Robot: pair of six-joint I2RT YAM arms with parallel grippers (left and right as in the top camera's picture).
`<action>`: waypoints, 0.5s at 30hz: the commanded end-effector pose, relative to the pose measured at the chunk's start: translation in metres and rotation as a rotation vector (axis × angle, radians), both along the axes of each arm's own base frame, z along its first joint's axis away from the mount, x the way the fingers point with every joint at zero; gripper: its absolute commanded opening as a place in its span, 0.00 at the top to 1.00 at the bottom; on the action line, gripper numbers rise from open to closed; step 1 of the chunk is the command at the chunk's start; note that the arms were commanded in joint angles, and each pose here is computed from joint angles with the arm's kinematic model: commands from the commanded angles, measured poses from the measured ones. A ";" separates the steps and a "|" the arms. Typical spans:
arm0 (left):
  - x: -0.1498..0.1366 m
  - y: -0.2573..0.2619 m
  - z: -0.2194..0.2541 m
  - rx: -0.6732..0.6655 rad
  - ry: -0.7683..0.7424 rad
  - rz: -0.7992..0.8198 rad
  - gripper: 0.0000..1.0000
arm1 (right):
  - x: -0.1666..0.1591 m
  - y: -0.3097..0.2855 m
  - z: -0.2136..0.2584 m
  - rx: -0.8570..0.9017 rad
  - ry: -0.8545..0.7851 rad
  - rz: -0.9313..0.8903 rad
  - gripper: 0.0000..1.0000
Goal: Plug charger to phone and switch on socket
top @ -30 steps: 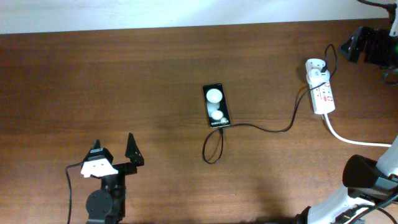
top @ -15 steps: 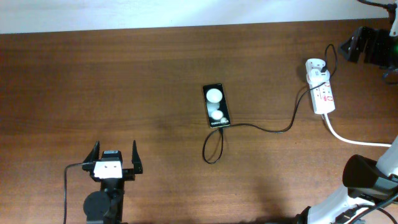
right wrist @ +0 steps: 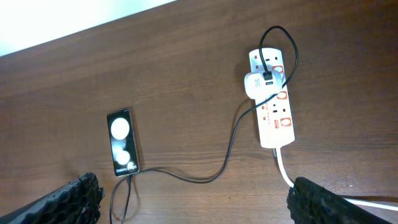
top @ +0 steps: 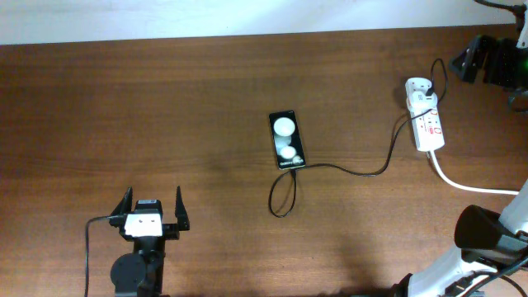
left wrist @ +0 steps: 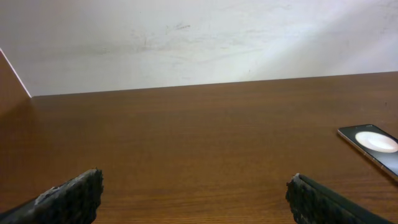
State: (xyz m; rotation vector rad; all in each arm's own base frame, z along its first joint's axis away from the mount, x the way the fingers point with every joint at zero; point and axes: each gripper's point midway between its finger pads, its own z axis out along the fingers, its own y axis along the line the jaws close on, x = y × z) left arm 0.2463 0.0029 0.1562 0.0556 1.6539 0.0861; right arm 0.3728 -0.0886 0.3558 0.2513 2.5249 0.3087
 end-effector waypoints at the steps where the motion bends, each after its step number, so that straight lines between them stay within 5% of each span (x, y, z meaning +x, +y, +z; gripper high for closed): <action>1: 0.000 -0.001 0.000 0.019 -0.003 -0.010 0.01 | -0.001 -0.002 0.000 0.004 0.005 -0.011 0.01; 9: 0.000 -0.001 0.000 0.019 -0.003 -0.010 0.01 | 0.006 -0.005 0.004 -0.024 -0.034 0.000 0.01; 15: 0.000 -0.001 0.000 0.019 -0.003 -0.010 0.01 | 0.017 0.048 -0.021 -0.134 -0.121 0.123 0.01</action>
